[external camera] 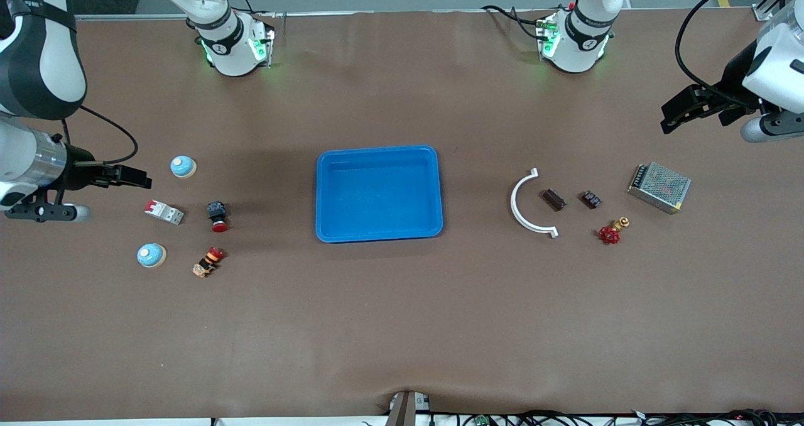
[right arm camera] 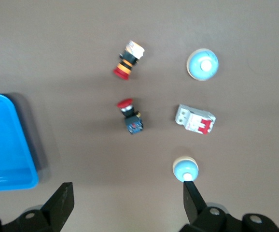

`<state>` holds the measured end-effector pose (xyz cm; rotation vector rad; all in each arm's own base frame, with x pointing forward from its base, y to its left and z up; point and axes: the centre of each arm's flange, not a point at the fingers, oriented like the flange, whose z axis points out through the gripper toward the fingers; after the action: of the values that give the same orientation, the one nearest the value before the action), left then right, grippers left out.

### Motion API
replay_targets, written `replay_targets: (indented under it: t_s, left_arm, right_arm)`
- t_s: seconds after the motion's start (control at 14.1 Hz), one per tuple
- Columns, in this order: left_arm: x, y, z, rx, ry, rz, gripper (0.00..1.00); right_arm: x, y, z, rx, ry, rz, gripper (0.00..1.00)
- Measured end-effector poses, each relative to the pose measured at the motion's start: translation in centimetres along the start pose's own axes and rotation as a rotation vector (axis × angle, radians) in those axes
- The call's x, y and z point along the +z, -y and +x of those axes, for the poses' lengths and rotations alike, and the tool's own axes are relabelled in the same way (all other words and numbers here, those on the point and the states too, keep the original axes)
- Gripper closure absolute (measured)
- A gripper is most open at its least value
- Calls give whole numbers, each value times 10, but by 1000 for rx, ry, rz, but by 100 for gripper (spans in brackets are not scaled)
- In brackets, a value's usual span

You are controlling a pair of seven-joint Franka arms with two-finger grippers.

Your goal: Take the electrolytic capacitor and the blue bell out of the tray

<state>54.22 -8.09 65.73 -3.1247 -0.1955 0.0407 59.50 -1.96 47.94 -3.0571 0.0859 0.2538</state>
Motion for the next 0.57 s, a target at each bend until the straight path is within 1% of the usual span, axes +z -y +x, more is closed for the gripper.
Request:
replay_targets:
  t_s: [0.14, 0.42, 0.57]
  left_arm:
    - [0, 0, 0, 0, 0, 0, 0]
    - [0, 0, 0, 0, 0, 0, 0]
    - [0, 0, 0, 0, 0, 0, 0]
  right_arm:
    - [-1, 24, 7, -4, -4, -8, 0]
    - [9, 56, 12, 17, 8, -33, 0]
    - [-3, 55, 14, 18, -20, -55, 0]
